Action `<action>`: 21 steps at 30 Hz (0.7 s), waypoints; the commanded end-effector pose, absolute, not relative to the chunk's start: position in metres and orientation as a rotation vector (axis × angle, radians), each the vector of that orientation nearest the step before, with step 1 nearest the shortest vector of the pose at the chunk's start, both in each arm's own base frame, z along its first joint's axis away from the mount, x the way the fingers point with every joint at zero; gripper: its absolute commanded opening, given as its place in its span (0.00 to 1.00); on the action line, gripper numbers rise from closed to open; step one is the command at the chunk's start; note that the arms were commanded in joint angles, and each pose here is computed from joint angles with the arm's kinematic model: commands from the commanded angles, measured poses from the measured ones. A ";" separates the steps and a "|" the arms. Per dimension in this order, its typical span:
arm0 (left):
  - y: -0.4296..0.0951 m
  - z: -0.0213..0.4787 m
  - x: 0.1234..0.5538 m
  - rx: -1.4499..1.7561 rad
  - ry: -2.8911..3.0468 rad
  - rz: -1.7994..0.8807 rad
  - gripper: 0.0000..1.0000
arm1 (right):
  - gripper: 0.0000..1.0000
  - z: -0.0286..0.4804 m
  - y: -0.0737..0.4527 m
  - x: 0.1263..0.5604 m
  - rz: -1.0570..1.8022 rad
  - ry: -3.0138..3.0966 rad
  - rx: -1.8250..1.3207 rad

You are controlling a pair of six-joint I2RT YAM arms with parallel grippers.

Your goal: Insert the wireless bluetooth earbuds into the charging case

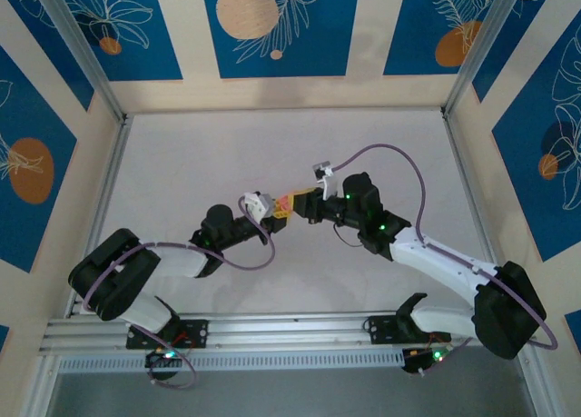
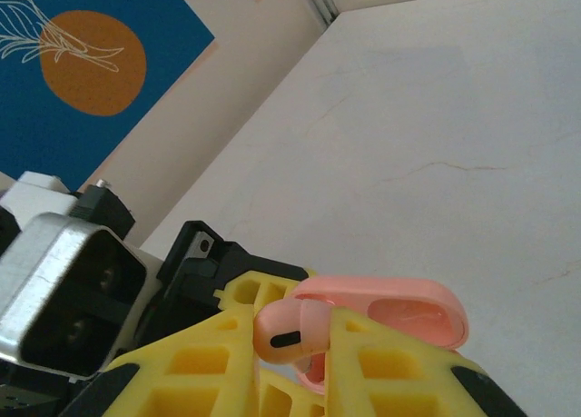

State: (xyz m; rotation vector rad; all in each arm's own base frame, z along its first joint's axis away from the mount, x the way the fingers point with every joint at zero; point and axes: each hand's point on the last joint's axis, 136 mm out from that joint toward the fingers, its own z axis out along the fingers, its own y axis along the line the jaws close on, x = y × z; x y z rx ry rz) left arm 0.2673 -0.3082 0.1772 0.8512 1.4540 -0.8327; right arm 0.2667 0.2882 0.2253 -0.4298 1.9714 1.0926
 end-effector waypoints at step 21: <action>-0.309 0.227 0.264 0.773 1.303 -0.880 0.20 | 0.21 0.206 0.304 0.272 0.996 1.962 -0.503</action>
